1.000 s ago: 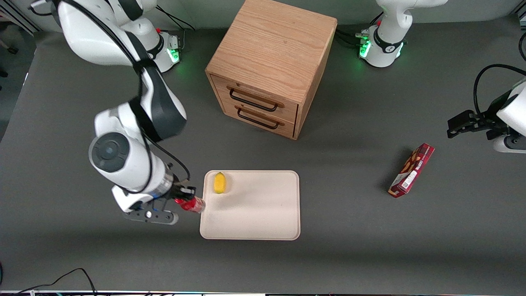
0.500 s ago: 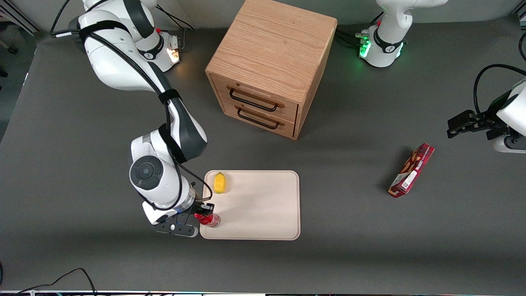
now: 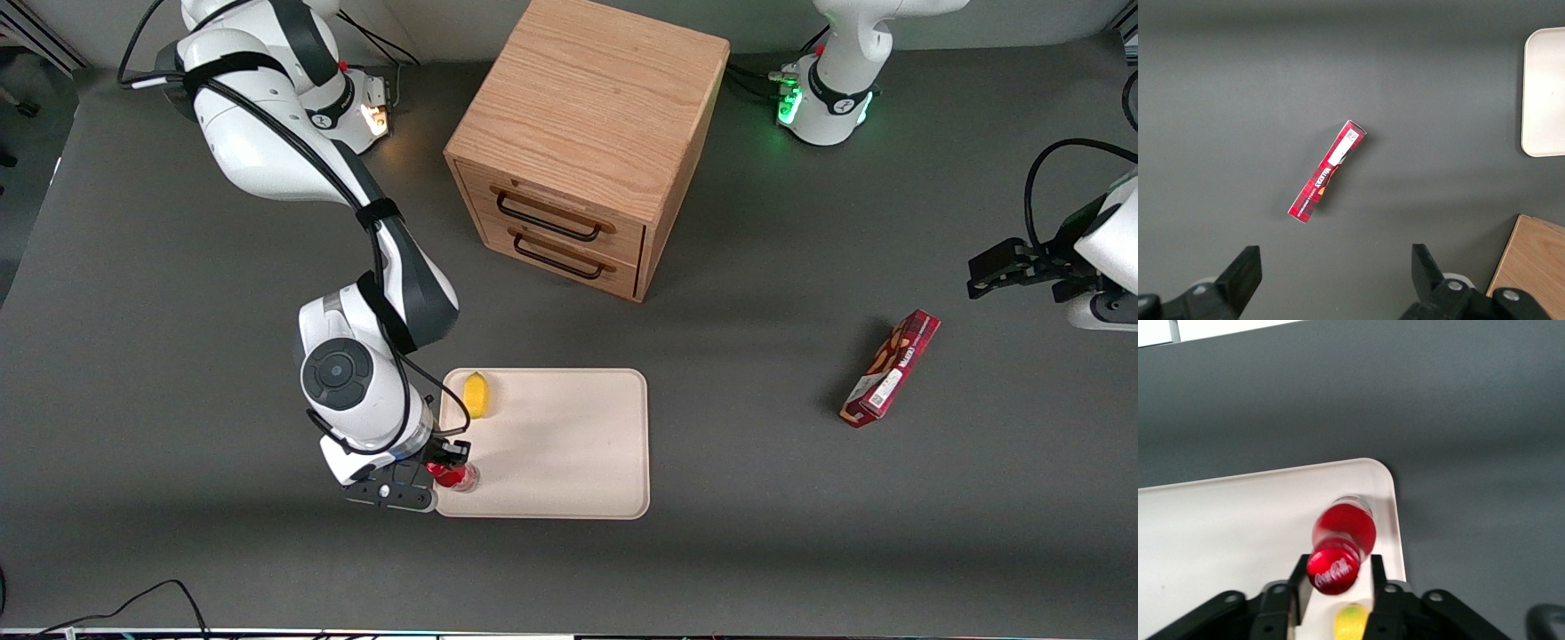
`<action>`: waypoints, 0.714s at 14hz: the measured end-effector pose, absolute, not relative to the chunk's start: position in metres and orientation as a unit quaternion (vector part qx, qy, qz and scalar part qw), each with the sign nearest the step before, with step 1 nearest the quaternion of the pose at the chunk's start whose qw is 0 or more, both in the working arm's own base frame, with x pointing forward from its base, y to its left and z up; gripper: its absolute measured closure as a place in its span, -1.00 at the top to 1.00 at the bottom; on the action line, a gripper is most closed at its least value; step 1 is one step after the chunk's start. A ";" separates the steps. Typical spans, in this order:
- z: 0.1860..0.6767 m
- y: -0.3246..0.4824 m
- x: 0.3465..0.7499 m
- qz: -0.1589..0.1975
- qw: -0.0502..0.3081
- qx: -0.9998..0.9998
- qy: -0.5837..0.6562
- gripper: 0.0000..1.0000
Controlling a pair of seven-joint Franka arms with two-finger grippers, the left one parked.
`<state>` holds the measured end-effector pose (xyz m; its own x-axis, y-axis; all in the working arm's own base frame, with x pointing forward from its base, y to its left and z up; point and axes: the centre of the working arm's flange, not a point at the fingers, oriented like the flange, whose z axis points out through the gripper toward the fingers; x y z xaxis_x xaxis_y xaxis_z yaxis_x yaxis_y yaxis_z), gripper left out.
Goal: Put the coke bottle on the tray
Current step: 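Set the bottle upright on the tray, open and raise the right gripper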
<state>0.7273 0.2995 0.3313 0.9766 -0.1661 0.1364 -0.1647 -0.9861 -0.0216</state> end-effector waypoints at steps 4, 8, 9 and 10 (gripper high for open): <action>0.344 0.292 0.729 -0.073 -0.001 -0.994 0.087 0.74; 0.409 0.249 0.703 -0.041 -0.020 -0.995 0.083 1.00; 0.434 0.226 0.690 -0.024 -0.022 -0.997 0.070 1.00; 0.462 0.200 0.675 -0.005 -0.019 -0.998 0.055 1.00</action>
